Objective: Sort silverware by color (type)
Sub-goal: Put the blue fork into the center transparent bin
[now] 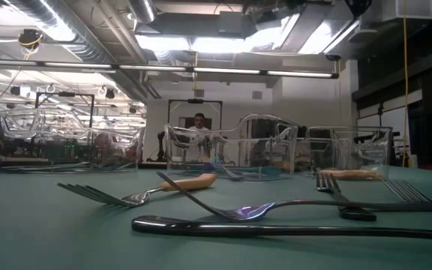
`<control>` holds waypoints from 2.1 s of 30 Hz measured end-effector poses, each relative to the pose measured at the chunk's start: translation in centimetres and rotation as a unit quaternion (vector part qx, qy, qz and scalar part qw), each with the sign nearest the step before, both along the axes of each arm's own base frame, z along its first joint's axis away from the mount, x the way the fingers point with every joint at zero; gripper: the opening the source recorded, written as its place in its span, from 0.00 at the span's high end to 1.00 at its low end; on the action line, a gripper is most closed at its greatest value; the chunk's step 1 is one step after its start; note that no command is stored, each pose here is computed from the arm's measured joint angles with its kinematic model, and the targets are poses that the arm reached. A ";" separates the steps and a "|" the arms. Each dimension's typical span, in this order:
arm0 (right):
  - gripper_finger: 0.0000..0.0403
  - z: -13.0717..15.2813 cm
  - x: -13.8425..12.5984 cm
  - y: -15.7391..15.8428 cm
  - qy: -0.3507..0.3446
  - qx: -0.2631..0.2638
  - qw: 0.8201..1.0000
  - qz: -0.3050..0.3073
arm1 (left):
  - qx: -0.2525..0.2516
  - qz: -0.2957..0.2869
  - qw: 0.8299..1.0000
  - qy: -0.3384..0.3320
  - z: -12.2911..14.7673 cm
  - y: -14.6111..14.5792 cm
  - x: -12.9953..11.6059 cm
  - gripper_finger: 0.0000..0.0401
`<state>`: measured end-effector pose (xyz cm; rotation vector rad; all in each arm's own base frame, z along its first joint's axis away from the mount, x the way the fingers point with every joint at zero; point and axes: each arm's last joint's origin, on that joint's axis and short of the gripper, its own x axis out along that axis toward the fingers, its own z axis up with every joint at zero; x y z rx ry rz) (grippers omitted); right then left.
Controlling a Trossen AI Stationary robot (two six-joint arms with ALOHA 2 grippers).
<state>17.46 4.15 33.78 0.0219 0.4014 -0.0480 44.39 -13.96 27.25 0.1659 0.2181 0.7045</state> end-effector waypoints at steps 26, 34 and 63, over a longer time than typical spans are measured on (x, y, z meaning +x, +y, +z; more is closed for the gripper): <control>0.80 2.7 0.9 1.1 -0.141 -0.003 0.976 0.164 | 0.037 -0.104 0.992 -0.065 2.5 -0.6 0.7 0.99; 0.80 1.8 2.1 1.5 -0.113 0.024 0.981 0.156 | 0.036 -0.103 0.992 -0.066 2.5 -0.6 0.7 0.99; 1.00 2.1 2.4 1.5 -0.135 0.018 0.979 0.151 | 0.039 -0.102 0.992 -0.056 2.3 -0.4 0.7 0.94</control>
